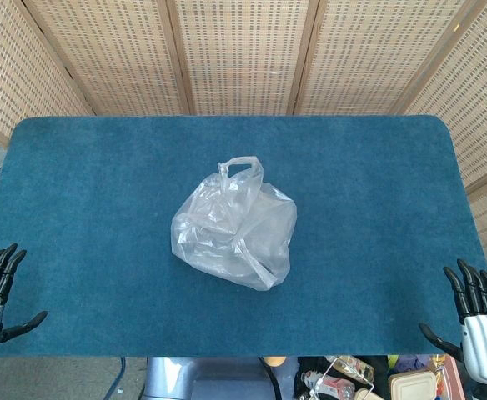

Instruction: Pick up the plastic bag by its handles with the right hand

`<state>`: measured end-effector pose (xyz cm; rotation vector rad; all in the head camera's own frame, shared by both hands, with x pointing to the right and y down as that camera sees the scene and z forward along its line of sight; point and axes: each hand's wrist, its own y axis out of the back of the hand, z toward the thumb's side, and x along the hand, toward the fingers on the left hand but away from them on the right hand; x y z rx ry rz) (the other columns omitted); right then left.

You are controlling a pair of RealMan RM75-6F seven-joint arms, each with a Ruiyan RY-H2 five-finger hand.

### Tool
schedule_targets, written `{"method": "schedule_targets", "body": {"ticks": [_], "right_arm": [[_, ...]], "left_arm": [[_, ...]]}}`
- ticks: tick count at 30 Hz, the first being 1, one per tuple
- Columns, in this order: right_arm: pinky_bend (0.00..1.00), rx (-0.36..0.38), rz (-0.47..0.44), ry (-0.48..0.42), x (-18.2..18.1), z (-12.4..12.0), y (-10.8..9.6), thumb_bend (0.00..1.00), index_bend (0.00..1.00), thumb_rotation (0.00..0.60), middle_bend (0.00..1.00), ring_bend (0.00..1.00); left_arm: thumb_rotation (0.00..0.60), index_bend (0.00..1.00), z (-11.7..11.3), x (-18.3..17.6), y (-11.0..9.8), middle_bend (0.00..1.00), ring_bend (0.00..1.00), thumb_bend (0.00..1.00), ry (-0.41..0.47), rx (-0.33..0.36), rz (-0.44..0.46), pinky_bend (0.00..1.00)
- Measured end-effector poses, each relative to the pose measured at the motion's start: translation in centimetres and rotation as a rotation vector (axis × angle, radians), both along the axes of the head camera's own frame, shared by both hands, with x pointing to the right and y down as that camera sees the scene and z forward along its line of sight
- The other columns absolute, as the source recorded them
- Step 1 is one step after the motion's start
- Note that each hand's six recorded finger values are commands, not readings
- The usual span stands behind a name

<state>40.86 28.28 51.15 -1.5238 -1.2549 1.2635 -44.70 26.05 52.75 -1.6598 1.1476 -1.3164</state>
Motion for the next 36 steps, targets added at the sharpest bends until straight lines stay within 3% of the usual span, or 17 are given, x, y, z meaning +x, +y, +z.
{"method": "schedule_targets", "body": {"ticks": [8, 12, 17, 21, 28, 36], "right_arm": [[0.00, -0.012, -0.006, -0.008, -0.2, 0.2, -0.1, 0.00, 0.07, 0.600, 0.00, 0.00], [0.00, -0.033, -0.026, -0.062, -0.7, 0.3, -0.3, 0.00, 0.07, 0.600, 0.01, 0.00], [0.00, -0.113, -0.071, -0.264, -2.1, 0.6, -1.6, 0.00, 0.08, 0.600, 0.01, 0.00], [0.00, -0.199, -0.127, -0.449, -3.7, 0.3, -3.9, 0.00, 0.08, 0.600, 0.01, 0.00], [0.00, -0.394, -0.212, -0.744, -7.5, -0.4, -7.6, 0.00, 0.08, 0.600, 0.06, 0.00], [0.05, -0.620, -0.262, -1.030, -12.2, -0.7, -9.9, 0.00, 0.10, 0.600, 0.15, 0.01]], "left_arm": [[0.600, 0.00, -0.2, -0.1, 0.0, 0.00, 0.00, 0.07, -0.019, 0.010, 0.006, 0.00], [0.600, 0.00, -0.3, -0.1, -0.1, 0.00, 0.00, 0.08, -0.043, 0.024, 0.013, 0.00], [0.600, 0.00, -1.0, 0.9, -0.8, 0.00, 0.00, 0.08, -0.013, 0.041, 0.015, 0.00], [0.600, 0.00, -1.8, 1.9, -1.7, 0.00, 0.00, 0.07, -0.002, 0.057, 0.020, 0.00], [0.600, 0.00, -2.0, 3.4, -3.5, 0.00, 0.00, 0.07, -0.023, 0.056, 0.032, 0.00], [0.600, 0.00, -1.5, 3.9, -4.0, 0.00, 0.00, 0.08, -0.035, 0.051, 0.030, 0.00]]}}
